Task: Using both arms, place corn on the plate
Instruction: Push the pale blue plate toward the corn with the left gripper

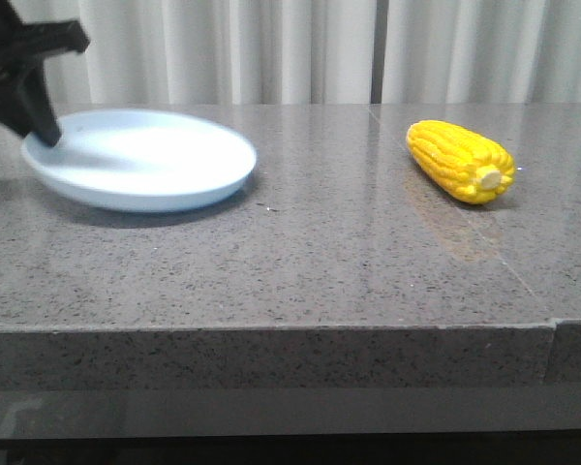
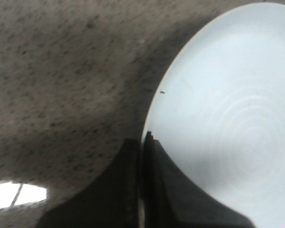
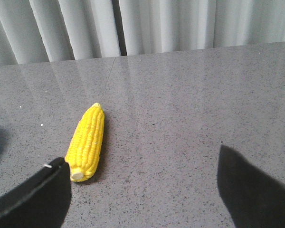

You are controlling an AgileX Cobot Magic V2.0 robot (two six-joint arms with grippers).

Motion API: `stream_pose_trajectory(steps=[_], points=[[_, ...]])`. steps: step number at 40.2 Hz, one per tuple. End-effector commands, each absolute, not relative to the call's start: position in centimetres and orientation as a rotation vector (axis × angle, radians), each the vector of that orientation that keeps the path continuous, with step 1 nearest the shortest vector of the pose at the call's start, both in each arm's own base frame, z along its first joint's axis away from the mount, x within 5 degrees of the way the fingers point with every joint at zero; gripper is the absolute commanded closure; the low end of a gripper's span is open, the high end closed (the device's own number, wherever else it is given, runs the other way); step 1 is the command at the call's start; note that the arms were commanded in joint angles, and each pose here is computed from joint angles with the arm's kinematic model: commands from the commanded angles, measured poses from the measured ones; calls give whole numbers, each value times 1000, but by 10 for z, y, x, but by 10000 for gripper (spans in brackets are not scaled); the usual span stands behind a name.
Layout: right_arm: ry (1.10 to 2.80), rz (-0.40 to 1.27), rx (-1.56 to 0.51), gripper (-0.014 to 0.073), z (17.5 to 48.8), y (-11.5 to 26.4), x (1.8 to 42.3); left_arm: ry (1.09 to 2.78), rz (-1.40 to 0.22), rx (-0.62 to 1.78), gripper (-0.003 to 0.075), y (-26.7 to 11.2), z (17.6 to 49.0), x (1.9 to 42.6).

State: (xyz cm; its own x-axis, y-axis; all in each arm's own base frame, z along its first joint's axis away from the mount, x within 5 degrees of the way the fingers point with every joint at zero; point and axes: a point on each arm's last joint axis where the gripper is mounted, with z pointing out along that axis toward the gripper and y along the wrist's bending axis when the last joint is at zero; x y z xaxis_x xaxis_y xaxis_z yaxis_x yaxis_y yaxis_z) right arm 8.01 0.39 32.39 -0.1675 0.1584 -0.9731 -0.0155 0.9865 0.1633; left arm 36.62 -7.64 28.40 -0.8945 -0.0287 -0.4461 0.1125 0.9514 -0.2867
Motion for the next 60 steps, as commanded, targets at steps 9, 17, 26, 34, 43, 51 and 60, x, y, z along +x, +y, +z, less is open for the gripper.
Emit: stream_pose_trajectory(steps=[9,17,26,34,43,51,60], points=[[1626,143,104,-53,342,3,82,2523,-634,94,740,-130,301,366],[1626,143,104,-53,342,3,82,2580,-653,79,708,-136,281,373],[1626,143,104,-53,342,3,82,2581,-639,101,359,-134,285,372],[1626,143,104,-53,342,3,82,2415,-467,186,289,-116,335,354],[1626,143,104,-53,342,3,82,2350,-148,92,622,-76,360,327],[1626,143,104,-53,342,3,82,2301,-86,5,740,-43,358,290],[1626,143,104,-53,342,3,82,2103,-93,-6,740,-26,348,234]])
